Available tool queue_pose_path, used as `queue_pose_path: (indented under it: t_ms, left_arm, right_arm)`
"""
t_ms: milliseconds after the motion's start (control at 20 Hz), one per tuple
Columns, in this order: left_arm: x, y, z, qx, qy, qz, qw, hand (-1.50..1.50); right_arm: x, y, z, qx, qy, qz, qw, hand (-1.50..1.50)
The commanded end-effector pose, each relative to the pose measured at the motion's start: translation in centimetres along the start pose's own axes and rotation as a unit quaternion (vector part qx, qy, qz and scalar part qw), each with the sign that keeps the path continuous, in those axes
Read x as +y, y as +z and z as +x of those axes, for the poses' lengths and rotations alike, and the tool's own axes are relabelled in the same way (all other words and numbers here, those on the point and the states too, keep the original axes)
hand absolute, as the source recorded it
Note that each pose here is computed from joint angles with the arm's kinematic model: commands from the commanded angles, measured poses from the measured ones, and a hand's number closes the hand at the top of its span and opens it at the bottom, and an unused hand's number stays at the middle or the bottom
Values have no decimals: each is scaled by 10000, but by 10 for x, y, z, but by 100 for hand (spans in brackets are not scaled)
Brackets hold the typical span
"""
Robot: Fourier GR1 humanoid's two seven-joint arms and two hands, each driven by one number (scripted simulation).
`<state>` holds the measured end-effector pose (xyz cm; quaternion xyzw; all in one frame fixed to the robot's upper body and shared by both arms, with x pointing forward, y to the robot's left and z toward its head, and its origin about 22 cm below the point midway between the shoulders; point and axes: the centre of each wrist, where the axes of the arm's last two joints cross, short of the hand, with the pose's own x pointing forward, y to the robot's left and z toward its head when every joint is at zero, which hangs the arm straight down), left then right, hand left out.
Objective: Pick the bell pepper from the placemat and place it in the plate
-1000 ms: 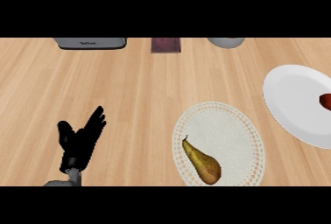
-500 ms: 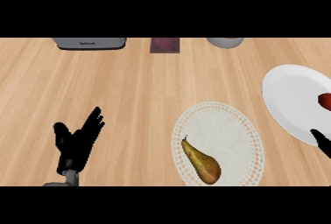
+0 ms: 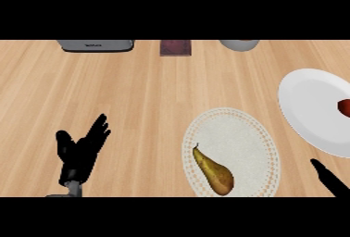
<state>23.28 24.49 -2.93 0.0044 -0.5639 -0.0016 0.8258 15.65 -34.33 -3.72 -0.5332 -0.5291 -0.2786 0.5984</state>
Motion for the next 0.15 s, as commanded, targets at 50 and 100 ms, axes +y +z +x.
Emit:
queue_pose_path:
  t_ms: [50, 100]
  left_arm:
    - [-3, 1, -7, 74, 20, -27, 10000, 0]
    - [1, -1, -7, 36, -17, -23, 10000, 0]
  right_arm:
    - [9, 5, 8, -9, 55, 1, 10000, -150]
    - [-15, 20, 10, 80, 132, 35, 9999, -150]
